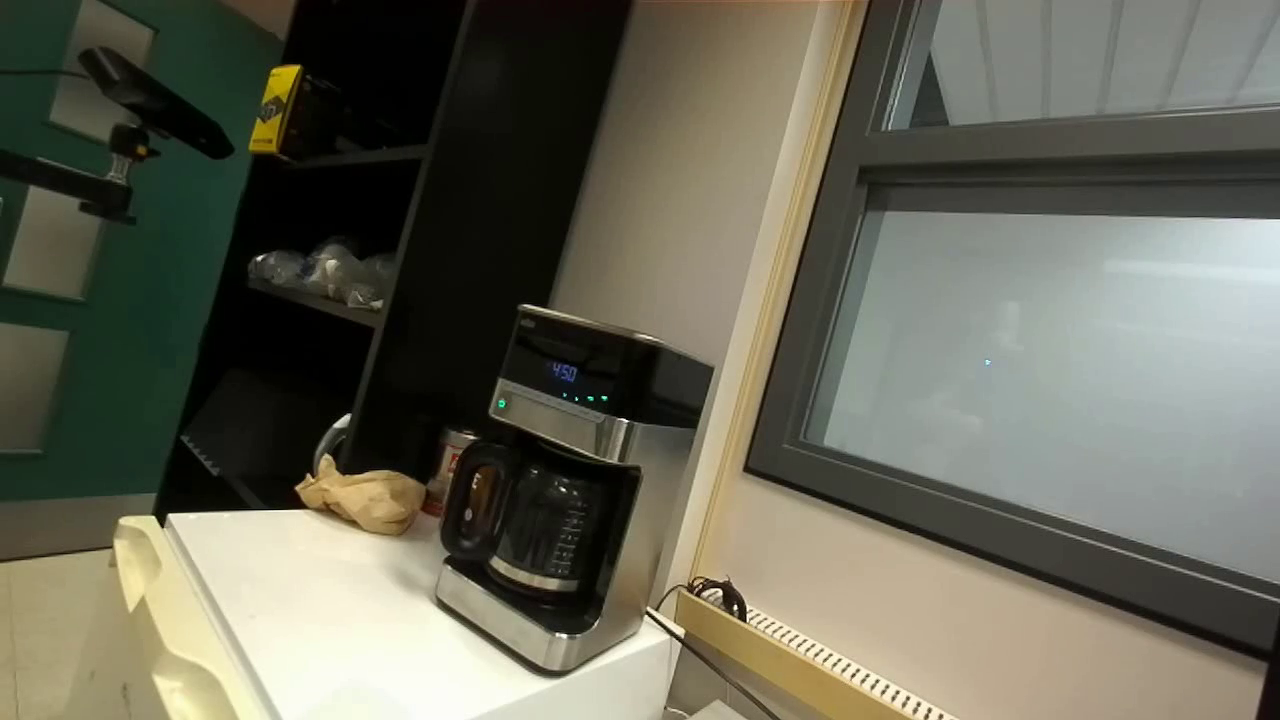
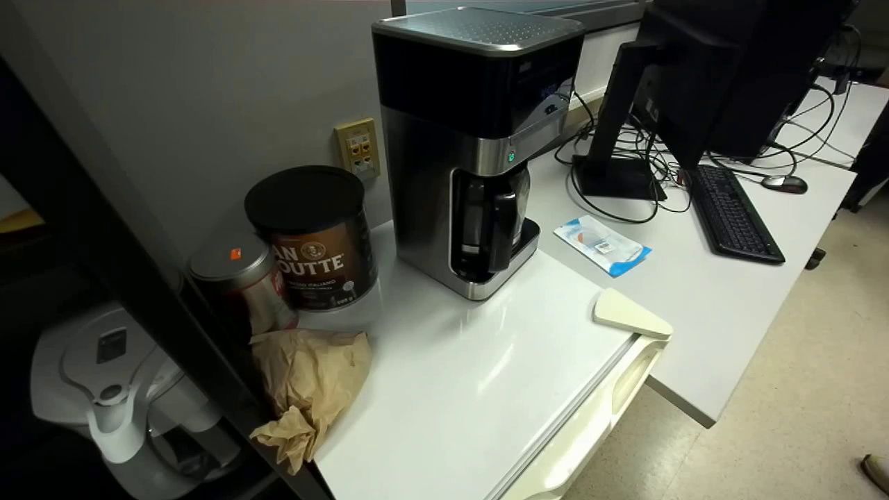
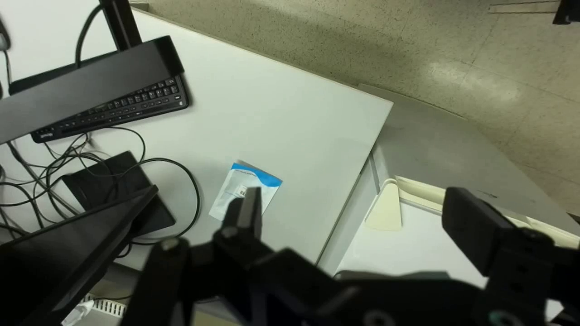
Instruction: Press the coffee maker
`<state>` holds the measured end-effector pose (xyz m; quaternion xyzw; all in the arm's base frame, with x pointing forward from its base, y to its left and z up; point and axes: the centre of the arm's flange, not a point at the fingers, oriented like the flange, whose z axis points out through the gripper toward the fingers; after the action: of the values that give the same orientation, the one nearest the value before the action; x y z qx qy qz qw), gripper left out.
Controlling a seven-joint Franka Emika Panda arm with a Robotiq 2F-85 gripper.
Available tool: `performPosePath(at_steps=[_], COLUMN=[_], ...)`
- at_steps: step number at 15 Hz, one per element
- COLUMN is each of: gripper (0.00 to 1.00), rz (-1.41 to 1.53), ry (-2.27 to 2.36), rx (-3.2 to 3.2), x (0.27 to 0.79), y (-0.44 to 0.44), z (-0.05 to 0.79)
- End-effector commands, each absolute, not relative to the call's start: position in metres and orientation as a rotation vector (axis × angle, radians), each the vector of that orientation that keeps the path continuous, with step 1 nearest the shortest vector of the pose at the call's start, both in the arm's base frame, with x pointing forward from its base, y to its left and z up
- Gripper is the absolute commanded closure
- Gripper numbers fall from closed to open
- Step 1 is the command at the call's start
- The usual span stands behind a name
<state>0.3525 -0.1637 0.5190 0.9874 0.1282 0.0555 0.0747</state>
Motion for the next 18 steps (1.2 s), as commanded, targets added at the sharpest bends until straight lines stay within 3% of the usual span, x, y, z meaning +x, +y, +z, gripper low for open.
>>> performPosePath(at_steps=[1,12,13,15,18], gripper=[0.00,0.00,0.25,0.31,0.55], rz=[0.167,0.227,0.234,0.264,0.350], ry=[0.385,0.593,0.621,0.668,0.738], rx=[2.963,2.891,2.884,2.851,2.786], x=[0.352,0.422,0.432,0.451,0.478], y=[-0.164,-0.153,-0.150,-0.145,-0.137], z=[0.519,0.490,0.486,0.477,0.465])
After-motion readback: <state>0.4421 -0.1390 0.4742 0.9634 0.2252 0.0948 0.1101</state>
